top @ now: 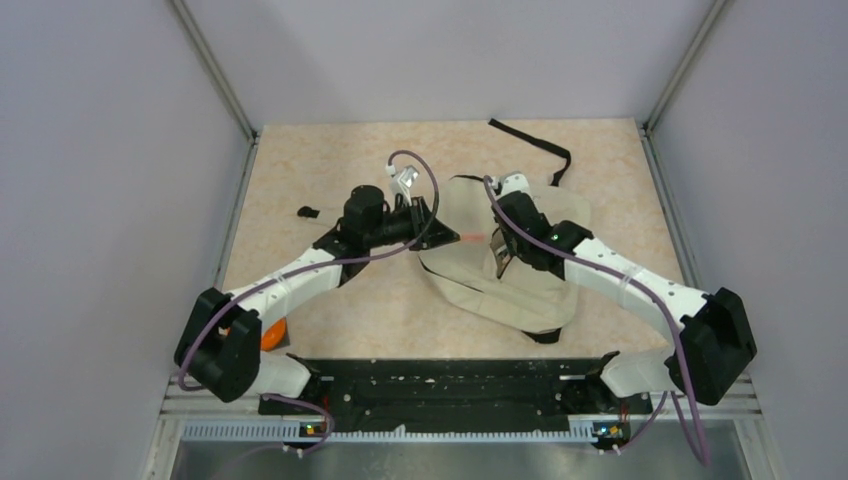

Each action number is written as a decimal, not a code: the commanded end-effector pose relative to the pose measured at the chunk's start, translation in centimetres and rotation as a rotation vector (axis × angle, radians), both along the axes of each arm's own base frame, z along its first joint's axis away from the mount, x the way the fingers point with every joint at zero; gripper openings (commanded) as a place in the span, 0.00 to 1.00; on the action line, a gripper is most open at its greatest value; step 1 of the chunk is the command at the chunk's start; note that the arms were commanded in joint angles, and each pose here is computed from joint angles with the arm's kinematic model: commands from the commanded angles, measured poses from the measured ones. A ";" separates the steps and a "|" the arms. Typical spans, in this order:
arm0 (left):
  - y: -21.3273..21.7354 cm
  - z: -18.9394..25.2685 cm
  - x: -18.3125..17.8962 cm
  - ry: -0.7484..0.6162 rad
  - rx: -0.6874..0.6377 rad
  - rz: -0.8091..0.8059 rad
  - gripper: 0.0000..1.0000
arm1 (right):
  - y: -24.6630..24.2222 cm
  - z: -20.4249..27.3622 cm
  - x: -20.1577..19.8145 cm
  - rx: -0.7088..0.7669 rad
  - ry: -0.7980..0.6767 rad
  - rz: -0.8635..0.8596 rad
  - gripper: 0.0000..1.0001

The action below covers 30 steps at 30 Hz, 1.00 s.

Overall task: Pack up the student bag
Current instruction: Place the stationery in the student bag.

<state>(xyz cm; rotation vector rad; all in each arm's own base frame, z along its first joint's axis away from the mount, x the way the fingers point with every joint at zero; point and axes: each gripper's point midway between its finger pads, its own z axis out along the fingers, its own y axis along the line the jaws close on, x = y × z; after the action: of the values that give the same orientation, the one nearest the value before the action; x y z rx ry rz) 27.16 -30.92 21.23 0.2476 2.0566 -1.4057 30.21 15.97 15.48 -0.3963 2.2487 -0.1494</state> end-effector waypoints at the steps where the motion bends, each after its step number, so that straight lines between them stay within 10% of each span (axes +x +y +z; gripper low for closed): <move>1: -2.1 3.3 1.5 -0.098 -0.057 0.011 0.00 | -1.8 2.6 1.1 -0.055 -0.080 -0.085 0.21; 5: -4.2 2.7 2.0 -0.073 -0.036 0.009 0.00 | -1.9 3.6 0.8 -0.016 -0.112 -0.089 0.00; 25: -15.6 -2.7 2.8 -0.036 -0.010 -0.009 0.01 | -1.3 5.8 0.2 0.173 -0.217 -0.091 0.00; 30: -14.2 -4.0 2.9 -0.067 0.084 0.037 0.44 | -1.6 6.4 0.0 0.196 -0.242 -0.104 0.03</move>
<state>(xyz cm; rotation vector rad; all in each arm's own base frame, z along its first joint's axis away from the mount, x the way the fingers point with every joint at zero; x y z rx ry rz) 28.26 -45.57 14.51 0.2952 2.1647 -1.3466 29.52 14.33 18.56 -0.2421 2.1306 -0.0977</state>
